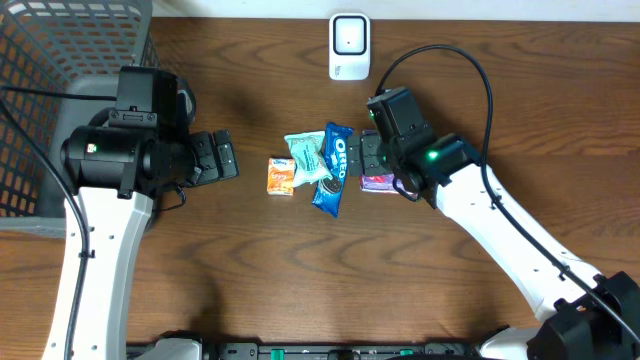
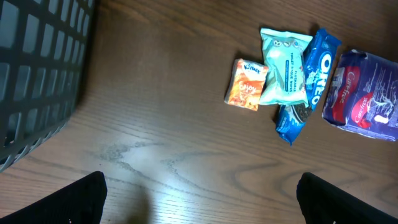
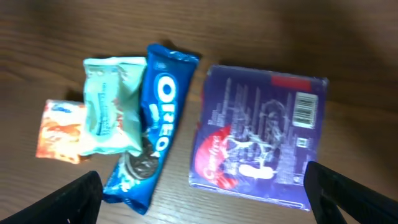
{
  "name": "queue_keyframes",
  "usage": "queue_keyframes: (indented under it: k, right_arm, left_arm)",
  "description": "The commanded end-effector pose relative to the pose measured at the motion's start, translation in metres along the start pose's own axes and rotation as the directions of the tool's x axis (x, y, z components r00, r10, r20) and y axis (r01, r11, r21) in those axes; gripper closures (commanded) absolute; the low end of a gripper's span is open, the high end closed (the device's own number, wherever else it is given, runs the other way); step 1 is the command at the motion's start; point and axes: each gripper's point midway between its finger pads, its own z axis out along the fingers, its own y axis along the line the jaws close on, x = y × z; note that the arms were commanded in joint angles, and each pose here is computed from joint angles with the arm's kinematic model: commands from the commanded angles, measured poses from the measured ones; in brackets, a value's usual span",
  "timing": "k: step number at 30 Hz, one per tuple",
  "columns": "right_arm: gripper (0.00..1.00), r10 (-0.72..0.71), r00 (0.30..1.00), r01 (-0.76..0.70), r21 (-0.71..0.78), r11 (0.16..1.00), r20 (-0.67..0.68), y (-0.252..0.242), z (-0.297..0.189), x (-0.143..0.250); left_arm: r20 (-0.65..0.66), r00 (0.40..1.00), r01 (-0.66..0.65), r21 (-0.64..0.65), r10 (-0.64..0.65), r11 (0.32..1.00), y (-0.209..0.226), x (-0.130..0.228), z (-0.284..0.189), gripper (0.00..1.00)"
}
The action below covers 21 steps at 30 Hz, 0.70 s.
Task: Scan the item barcode
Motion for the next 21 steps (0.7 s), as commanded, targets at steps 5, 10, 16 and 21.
queue_keyframes:
  k: [5,10,16,21]
  right_arm:
    - [0.01,-0.006,1.0,0.008,-0.127,0.992,0.02,0.032,0.007,-0.004]
    - [0.04,0.076,0.994,-0.079,0.04,0.996,0.078,0.002,0.017,-0.009]
    - [0.08,0.063,0.991,-0.081,0.155,0.985,0.115,-0.007,0.043,-0.008]
    - [0.1,-0.044,0.997,0.029,0.223,0.974,0.065,0.0,0.076,0.011]
  left_arm:
    - [0.02,1.0,-0.012,-0.001,0.012,1.0,0.0,-0.004,-0.006,0.02]
    - [0.02,1.0,-0.012,-0.001,0.012,1.0,0.0,-0.004,-0.006,0.02]
    - [0.02,1.0,-0.012,-0.001,0.012,1.0,0.0,-0.004,-0.006,0.02]
    - [0.02,1.0,-0.013,-0.001,0.013,1.0,0.0,-0.004,-0.006,0.02]
